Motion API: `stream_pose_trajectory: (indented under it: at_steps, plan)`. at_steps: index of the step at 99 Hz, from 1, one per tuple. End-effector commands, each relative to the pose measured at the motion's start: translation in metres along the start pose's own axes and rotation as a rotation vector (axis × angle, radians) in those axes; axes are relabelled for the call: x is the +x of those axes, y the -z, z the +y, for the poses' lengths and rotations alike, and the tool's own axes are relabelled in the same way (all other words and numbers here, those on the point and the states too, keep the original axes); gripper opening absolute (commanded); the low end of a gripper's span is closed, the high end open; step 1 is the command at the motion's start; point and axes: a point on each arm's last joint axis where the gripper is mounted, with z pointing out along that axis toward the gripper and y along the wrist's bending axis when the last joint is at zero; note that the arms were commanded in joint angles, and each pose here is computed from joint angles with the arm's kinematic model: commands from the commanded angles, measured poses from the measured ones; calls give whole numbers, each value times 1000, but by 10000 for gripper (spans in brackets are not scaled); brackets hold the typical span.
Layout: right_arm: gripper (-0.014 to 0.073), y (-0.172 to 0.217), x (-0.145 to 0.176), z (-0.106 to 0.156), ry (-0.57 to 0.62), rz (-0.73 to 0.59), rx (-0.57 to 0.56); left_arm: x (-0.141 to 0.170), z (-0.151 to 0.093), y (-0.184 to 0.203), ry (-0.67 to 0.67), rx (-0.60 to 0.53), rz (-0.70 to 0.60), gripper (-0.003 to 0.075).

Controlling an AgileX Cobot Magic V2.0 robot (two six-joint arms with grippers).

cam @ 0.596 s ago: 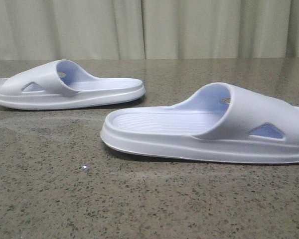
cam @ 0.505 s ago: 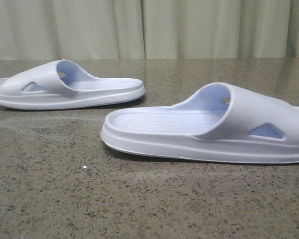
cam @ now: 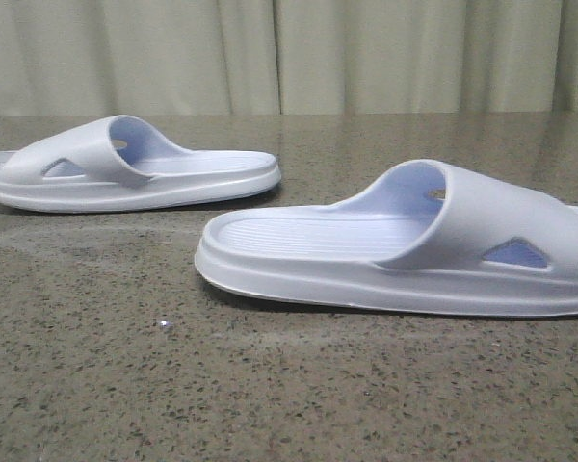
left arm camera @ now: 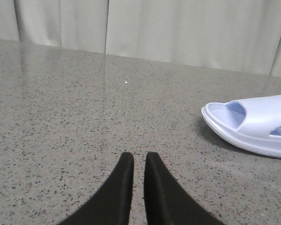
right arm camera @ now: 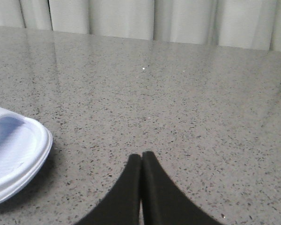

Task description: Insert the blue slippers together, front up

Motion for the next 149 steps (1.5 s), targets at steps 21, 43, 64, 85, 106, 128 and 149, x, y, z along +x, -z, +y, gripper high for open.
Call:
stream_pose_trajectory:
  at_steps: [21, 43, 64, 85, 106, 128, 149]
  plan:
    - [-90, -1, -2, -2, 8, -74, 26, -6, 1, -1, 44, -8, -86, 15]
    - [-90, 0, -10, -5, -92, -171, 53, -10, 2, 0, 231, -8, -131, 15]
    - [-90, 1, -12, -8, -296, -200, 65, -12, 4, 0, 489, -7, -145, 15]
    - [-87, 2, -20, -12, -541, -245, 77, -30, 2, 3, 572, 10, -197, 15]
    - [-76, 1, -48, -10, -541, -186, 22, -64, -6, -8, 469, 24, -119, 15]
    - [-76, -25, -77, -7, -533, 14, -16, -105, -16, -49, 306, 25, 104, 15]
    - [-77, -52, -89, -1, -506, 255, -67, -123, -23, -79, 201, 46, 310, 16]
